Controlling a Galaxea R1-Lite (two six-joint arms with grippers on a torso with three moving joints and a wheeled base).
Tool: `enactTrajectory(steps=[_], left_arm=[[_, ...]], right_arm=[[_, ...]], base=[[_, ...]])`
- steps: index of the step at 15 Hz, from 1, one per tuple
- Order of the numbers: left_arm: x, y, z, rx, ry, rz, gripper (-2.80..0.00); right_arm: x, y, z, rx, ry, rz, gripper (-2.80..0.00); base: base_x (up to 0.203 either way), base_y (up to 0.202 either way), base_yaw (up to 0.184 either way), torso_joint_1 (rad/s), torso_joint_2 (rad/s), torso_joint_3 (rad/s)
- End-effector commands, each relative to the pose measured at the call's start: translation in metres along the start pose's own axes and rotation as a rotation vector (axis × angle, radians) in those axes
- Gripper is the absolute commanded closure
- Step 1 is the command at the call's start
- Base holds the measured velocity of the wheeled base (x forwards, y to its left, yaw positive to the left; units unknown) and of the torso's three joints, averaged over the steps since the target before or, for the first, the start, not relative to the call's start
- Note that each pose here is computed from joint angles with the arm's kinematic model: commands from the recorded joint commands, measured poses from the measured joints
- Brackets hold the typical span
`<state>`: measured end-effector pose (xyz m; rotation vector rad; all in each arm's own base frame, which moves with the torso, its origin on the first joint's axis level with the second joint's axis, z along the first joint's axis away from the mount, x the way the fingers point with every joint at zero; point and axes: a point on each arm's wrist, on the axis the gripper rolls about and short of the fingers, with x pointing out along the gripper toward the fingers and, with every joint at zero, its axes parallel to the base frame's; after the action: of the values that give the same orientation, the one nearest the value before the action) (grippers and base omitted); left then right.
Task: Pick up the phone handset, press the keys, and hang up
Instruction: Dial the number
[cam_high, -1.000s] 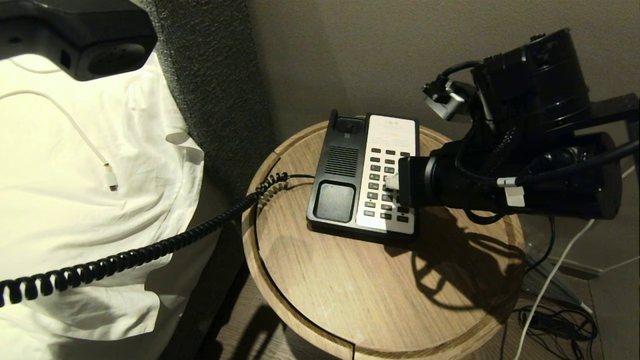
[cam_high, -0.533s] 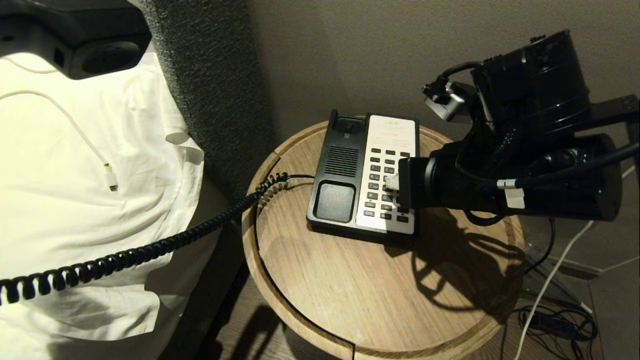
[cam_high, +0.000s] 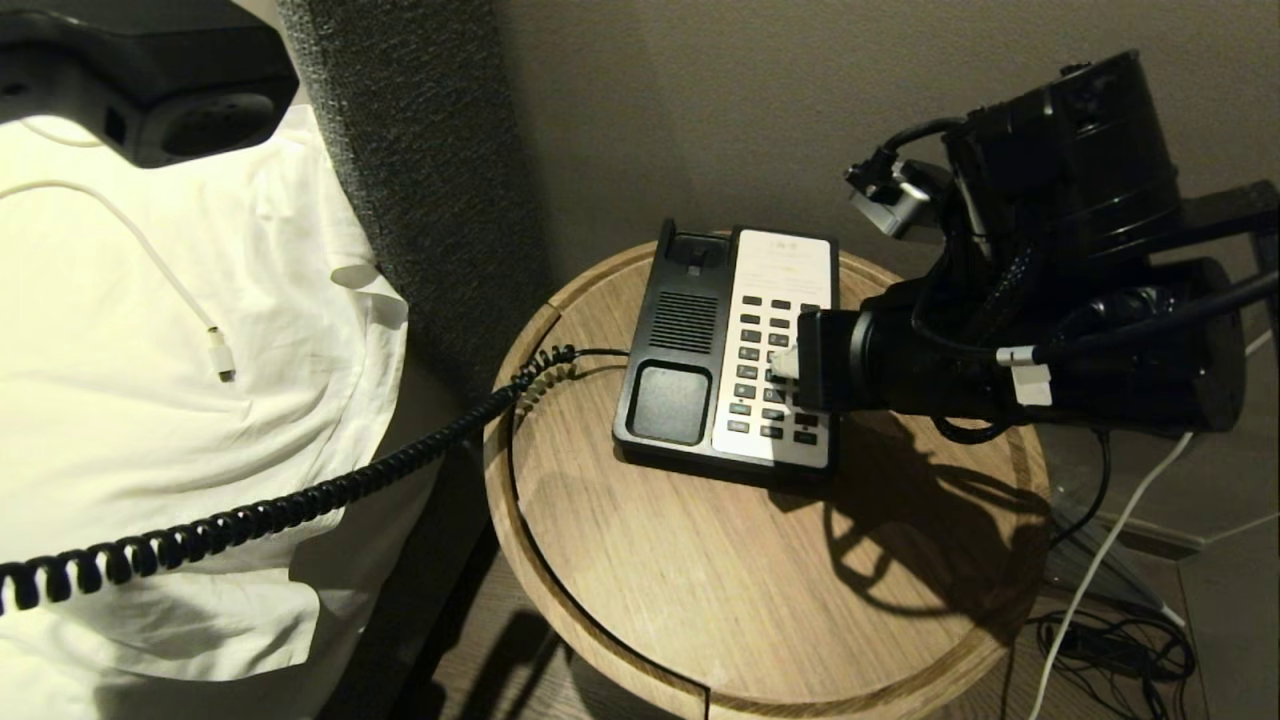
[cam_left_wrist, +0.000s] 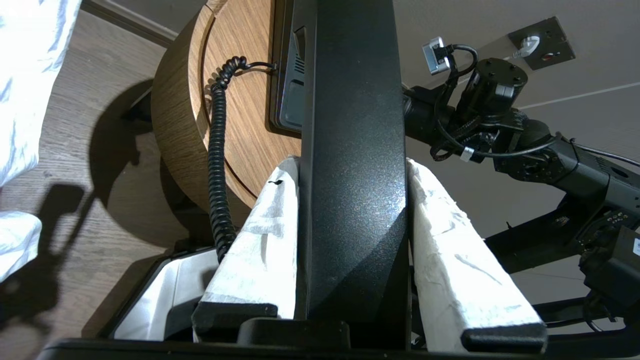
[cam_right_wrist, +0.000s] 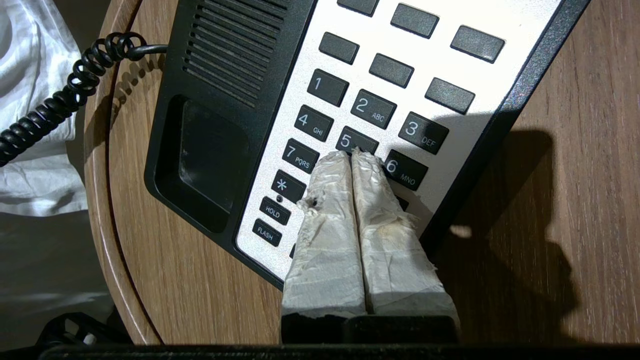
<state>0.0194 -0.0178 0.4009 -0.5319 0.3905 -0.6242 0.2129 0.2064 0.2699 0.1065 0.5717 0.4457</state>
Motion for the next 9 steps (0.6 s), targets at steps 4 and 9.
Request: enactTrajectory(steps=[4,9], left_arm=[[0.0000,0.0005,-0.0006,-0.005,0.003,0.005,0.00],[0.0003,0.0006,-0.0008,-0.003,0.004,0.006,0.00]], right_arm=[[-0.0058,0.0023,0.0072,0.012,-0.028,0.020,0.00],[-0.0053,0.0012,0.0044,0.009,-0.007,0.008,0.00]], base=[[0.000,0.000,0.000,0.000,0.00,0.000],[0.000,0.000,0.000,0.000,0.00,0.000]])
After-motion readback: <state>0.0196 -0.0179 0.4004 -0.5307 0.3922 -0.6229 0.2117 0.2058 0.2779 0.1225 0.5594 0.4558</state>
